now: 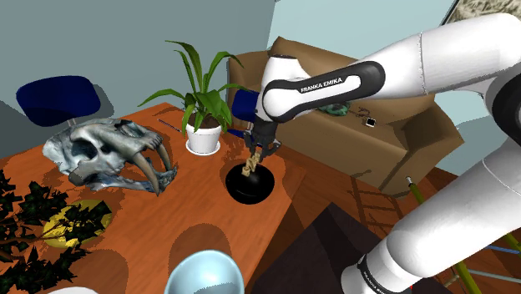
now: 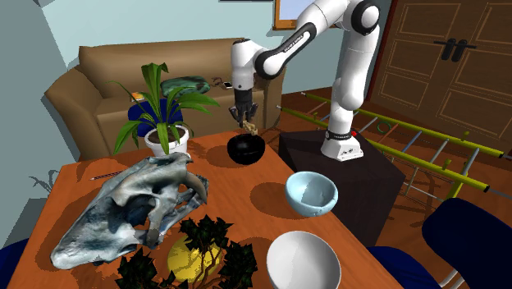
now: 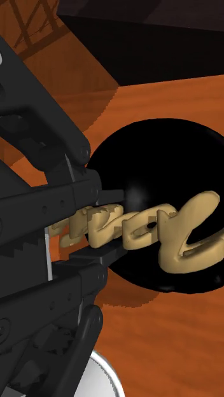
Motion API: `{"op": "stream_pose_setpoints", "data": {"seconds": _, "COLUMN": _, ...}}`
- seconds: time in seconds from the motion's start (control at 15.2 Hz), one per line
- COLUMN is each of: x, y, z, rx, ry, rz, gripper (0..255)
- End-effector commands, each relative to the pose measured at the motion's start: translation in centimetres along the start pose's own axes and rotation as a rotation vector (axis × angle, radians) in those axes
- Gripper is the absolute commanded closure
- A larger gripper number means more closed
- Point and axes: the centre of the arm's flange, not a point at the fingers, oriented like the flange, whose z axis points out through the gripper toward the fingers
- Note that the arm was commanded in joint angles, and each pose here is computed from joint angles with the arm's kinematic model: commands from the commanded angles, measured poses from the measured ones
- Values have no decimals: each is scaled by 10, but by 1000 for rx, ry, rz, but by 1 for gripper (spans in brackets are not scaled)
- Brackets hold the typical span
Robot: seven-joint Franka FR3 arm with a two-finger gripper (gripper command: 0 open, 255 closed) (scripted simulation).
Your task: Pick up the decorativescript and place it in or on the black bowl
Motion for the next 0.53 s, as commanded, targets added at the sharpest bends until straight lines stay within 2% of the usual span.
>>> {"op": "stream_pose_setpoints", "data": {"seconds": 0.0, "x": 4, "y": 2, "z": 8, "rx": 0, "ry": 0, "rz": -1, "gripper": 255}}
{"op": "stream_pose_setpoints", "data": {"seconds": 0.46, "x": 5, "y": 3, "z": 45, "rx": 0, "ry": 0, "rz": -1, "gripper": 255}}
